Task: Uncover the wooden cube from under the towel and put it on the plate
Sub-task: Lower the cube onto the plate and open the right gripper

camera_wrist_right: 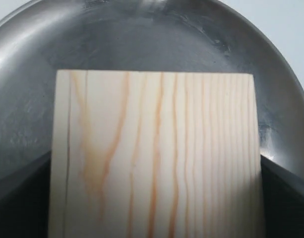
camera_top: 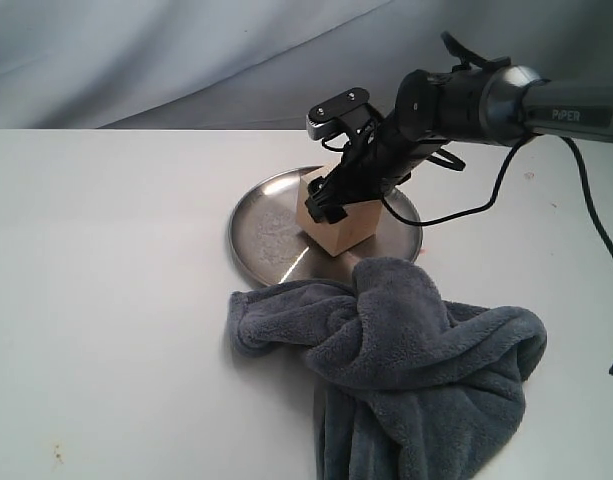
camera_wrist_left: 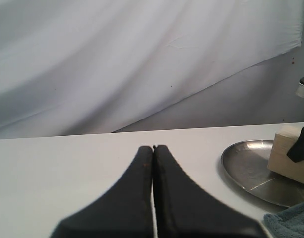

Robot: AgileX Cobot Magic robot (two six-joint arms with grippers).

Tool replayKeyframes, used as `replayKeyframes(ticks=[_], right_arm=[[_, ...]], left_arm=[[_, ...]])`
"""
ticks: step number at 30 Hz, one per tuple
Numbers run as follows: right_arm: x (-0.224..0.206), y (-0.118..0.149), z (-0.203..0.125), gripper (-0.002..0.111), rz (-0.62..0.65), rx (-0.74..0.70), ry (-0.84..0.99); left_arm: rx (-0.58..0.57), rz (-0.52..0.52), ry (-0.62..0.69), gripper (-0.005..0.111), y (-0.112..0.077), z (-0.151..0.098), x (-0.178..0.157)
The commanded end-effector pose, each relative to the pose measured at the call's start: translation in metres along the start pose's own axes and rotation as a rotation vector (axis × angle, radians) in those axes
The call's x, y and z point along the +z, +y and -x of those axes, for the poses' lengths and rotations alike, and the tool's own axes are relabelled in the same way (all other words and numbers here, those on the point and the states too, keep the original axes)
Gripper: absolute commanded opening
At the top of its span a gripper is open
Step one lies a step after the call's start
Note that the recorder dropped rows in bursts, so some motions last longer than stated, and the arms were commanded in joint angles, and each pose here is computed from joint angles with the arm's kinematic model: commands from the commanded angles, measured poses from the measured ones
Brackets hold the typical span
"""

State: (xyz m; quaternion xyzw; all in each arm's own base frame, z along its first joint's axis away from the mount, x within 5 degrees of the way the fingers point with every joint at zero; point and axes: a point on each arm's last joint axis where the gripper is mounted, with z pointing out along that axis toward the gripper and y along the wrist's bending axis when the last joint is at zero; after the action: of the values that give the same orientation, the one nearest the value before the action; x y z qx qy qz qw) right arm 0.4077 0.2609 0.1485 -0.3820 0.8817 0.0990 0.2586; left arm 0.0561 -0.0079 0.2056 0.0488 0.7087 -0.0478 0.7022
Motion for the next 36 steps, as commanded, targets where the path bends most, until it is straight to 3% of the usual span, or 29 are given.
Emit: replayKeyframes(ticks=[1,9,24,31,36], right_arm=[[-0.0042,-0.0019,0.0087,0.039,-0.027,-0.005,-0.061],[-0.0023,-0.0023,0.0089,0.040,-0.030,-0.002,-0.071],[0.0015,-0.0024,0.0072,0.072,-0.030,0.000,-0.066],[0.0013,-0.0032,0.0092,0.078,-0.038,0.004,-0.089],[-0.0007,-0.0018,0.0110,0.091,-0.030,0.021,-0.099]], left_arm=[[-0.005,0.003,-0.011,0.000,0.0002,-0.0003,-0.0001],[-0.005,0.003,-0.011,0.000,0.0002,-0.0003,-0.0001],[-0.005,0.003,-0.011,0.000,0.0002,-0.0003,-0.0001],[-0.005,0.003,-0.011,0.000,0.0002,-0.0003,-0.0001],[-0.005,0.003,-0.011,0.000,0.0002,-0.0003,-0.0001]])
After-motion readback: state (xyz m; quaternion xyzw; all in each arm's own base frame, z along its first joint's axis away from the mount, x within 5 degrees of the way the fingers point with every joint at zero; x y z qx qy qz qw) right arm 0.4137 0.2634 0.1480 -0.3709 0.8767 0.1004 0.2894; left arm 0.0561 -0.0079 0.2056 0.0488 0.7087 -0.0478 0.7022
